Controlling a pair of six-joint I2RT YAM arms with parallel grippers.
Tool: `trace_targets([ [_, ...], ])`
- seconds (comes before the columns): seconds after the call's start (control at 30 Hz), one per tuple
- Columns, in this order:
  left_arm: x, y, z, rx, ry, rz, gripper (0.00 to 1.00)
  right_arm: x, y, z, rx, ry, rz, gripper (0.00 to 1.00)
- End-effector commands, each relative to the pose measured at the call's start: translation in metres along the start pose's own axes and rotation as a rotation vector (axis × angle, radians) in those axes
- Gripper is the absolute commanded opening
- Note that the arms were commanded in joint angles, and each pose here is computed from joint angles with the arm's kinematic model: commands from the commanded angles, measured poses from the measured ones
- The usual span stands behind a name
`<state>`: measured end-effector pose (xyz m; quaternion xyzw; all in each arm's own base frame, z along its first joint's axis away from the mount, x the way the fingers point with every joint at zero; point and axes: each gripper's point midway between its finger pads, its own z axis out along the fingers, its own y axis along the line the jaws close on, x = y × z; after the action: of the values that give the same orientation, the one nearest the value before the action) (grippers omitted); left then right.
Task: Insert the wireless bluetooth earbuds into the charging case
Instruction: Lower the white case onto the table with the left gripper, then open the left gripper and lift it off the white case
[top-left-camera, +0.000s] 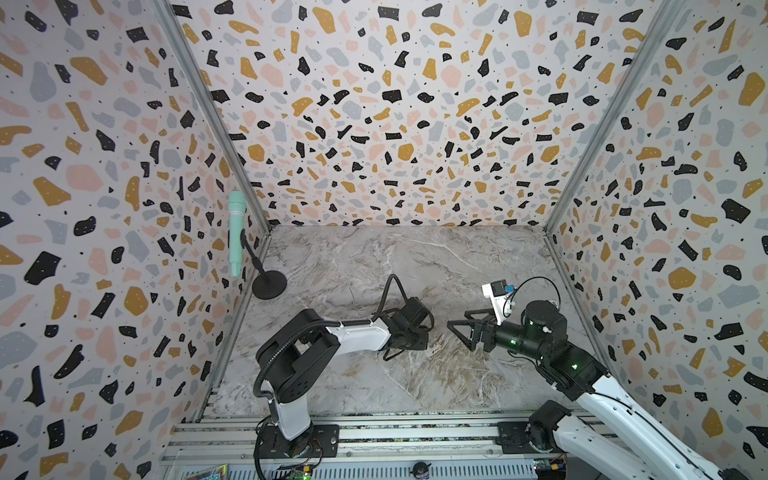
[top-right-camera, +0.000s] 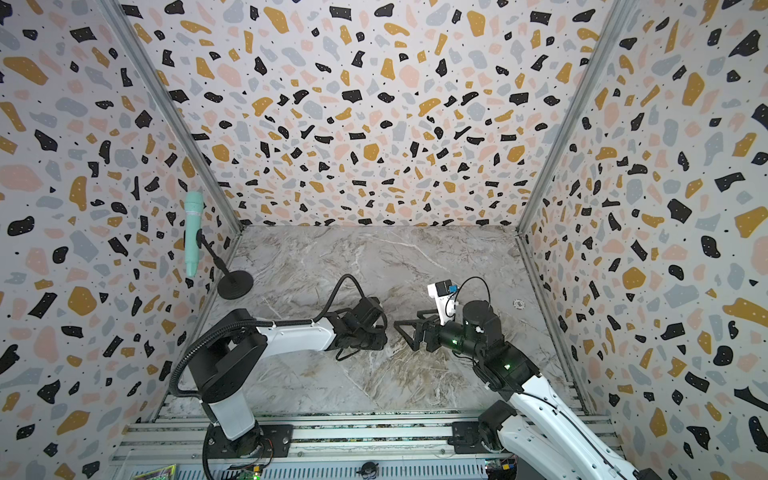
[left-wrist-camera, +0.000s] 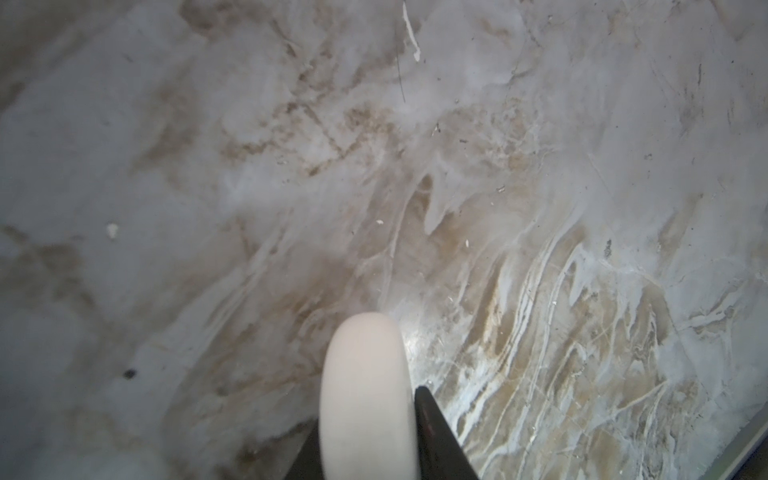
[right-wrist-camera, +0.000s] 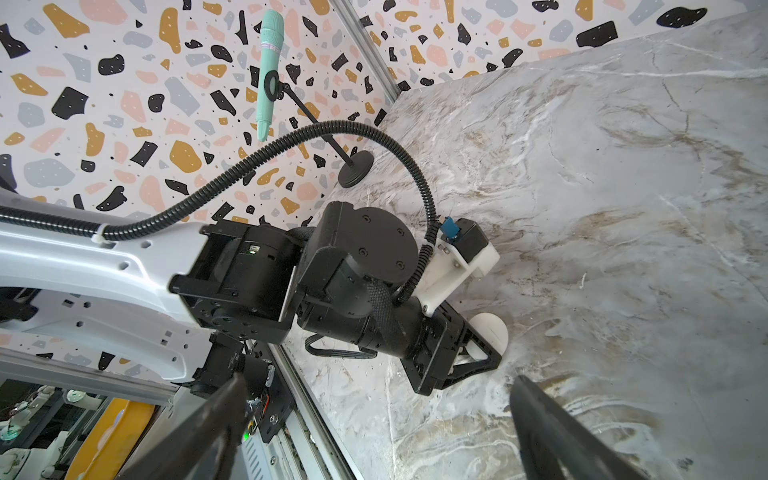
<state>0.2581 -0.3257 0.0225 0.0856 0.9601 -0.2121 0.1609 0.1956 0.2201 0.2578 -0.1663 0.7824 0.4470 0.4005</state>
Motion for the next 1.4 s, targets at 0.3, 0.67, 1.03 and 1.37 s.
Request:
trace_targets([
  [0.3, 0.038, 0.05, 0.003, -0.188, 0.141, 0.002, 0.32, -0.001, 0.002, -0.002, -0.016, -0.014, -0.013, 0.99],
  [0.67, 0.039, 0.049, -0.003, -0.18, 0.134, -0.004, 0.48, 0.0, 0.003, 0.0, -0.025, -0.01, -0.01, 0.99],
  [1.03, 0.037, 0.053, -0.007, -0.208, 0.134, 0.021, 0.49, -0.001, 0.004, -0.001, -0.029, -0.012, -0.011, 0.99],
  [1.37, 0.018, 0.035, -0.028, -0.173, 0.089, 0.024, 0.5, -0.003, 0.006, 0.0, -0.036, -0.01, -0.013, 0.99],
])
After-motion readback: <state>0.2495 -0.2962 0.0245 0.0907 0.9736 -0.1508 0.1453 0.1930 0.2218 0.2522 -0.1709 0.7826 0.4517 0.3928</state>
